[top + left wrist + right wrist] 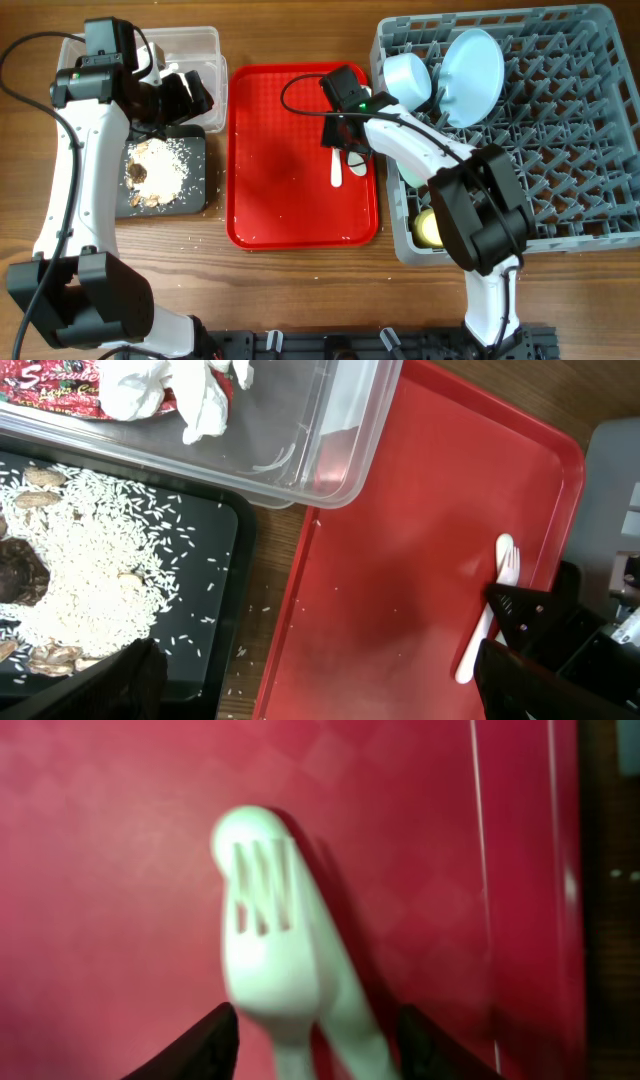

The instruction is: Sort waste into correct bins and load items into the dishwasher rack

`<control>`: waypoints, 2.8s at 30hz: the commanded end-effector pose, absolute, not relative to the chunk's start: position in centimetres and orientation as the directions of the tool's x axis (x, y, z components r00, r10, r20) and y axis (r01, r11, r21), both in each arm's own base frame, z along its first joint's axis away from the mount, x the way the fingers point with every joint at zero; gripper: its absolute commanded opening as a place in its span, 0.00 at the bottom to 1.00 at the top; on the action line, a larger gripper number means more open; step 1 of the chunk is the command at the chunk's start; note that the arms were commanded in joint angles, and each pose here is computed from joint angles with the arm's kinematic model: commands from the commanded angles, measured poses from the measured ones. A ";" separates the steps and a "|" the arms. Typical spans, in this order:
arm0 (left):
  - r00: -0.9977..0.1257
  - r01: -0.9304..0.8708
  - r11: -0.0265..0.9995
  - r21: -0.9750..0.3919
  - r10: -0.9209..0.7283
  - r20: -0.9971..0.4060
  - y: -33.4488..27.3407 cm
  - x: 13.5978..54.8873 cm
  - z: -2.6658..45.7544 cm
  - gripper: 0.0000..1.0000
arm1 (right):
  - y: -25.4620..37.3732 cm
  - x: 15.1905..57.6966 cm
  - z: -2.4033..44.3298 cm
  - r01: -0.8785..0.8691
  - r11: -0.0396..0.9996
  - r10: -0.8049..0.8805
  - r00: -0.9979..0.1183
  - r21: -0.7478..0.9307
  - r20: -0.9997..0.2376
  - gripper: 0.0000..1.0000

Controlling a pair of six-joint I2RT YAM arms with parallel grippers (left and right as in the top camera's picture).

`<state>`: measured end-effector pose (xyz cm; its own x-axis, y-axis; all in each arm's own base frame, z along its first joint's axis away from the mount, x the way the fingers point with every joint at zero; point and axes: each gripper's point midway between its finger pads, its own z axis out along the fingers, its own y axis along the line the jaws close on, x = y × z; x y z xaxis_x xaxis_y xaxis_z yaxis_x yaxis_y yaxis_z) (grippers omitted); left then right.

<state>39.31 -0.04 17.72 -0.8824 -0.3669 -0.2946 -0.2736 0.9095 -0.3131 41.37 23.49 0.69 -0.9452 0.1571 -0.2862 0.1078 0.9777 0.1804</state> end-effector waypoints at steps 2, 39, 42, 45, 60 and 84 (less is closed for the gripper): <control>-0.878 -0.272 0.910 -0.313 -0.368 -0.307 0.1 39.5 18.2 1.00 | 23.6 39.6 -2.8 0.126 0.980 0.155 -0.968 0.152 -0.196 0.44; -0.878 -0.271 0.910 -0.313 -0.368 -0.307 0.1 39.5 18.2 1.00 | -1.0 31.8 14.3 -0.192 0.976 -0.207 -0.966 -0.104 -0.156 0.19; -0.878 -0.271 0.910 -0.313 -0.368 -0.307 0.1 39.5 18.2 1.00 | -1.0 31.9 13.5 -0.187 0.977 -0.200 -0.970 -0.099 -0.137 0.72; -0.878 -0.271 0.910 -0.313 -0.368 -0.307 0.1 39.5 18.2 1.00 | -0.3 32.5 14.2 -0.171 0.983 -0.179 -0.967 -0.060 -0.184 0.73; -0.878 -0.271 0.910 -0.313 -0.368 -0.307 0.1 39.5 18.2 1.00 | 6.1 27.9 36.3 -0.311 0.935 -0.069 -0.630 0.170 -0.774 1.00; -0.878 -0.271 0.910 -0.313 -0.368 -0.307 0.1 39.5 18.2 1.00 | 3.4 28.5 37.9 -0.218 0.968 -0.154 -0.146 -0.121 -0.977 1.00</control>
<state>39.31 -0.04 17.72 -0.8825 -0.3665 -0.2947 -0.2732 0.9096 -0.3130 30.16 3.71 40.23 -0.1980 -0.1351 -0.9708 -0.2325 0.9687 -0.0874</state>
